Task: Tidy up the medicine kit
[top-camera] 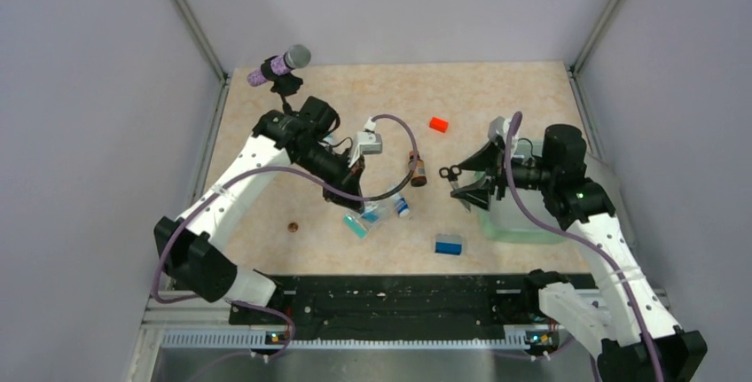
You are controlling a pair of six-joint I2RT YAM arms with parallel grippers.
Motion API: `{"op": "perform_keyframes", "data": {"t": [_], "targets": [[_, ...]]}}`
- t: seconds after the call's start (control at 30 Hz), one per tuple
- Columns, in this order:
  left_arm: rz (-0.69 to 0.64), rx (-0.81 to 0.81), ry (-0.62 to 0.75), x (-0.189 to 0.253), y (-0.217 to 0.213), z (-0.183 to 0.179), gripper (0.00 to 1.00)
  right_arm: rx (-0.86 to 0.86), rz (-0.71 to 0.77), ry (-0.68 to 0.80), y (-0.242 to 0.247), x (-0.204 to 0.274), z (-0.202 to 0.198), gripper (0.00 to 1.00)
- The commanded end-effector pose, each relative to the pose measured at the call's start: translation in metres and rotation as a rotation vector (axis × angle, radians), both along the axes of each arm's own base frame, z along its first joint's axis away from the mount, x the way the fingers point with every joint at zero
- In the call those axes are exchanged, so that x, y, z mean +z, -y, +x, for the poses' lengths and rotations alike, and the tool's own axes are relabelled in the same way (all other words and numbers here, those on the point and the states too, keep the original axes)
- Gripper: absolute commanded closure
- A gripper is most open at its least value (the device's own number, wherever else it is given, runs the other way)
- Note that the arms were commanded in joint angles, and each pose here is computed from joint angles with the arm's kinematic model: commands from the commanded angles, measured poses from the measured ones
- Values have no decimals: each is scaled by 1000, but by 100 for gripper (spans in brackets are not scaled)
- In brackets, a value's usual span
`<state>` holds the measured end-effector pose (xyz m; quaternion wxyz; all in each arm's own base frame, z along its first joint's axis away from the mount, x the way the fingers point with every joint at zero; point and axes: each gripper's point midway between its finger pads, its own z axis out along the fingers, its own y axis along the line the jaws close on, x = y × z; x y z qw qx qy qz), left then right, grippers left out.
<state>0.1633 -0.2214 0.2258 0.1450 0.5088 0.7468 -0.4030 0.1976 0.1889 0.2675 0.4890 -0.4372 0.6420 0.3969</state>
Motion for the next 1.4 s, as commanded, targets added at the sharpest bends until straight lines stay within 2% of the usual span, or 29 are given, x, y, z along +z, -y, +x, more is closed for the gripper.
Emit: {"op": "perform_keyframes", "data": {"t": [0.0,0.17,0.37,0.67,0.8,0.9,1.03,1.07,1.13,1.2,1.33,1.37], "targets": [[-234,-131,-112,48,25,-18,100,111,136,4,-21,42,-4,26],[-327,-163,-198,65,37,-18,100,167,161,-72,-36,39,-7,22],[-390,-177,-279,74,44,-18,100,224,147,-102,-54,35,-6,23],[-406,-173,-315,76,47,-19,100,336,104,-143,-84,20,-11,24],[-404,-170,-322,74,48,-17,100,392,74,-157,-93,9,-19,28],[-404,-166,-332,74,49,-14,100,437,57,-164,-98,1,-28,42],[-395,-164,-333,73,50,-11,100,459,39,-163,-100,-6,-32,73],[-388,-163,-334,71,50,-10,100,458,37,-167,-100,-7,-32,84],[-362,-156,-333,68,50,-9,94,447,31,-164,-99,-8,-31,100],[-336,-142,-323,65,49,-5,83,427,24,-156,-96,-9,-31,100],[-286,-98,-266,58,47,1,80,401,20,-158,-86,-11,-38,100],[-258,-72,-249,54,46,5,76,391,19,-166,-83,-12,-38,100]]}}
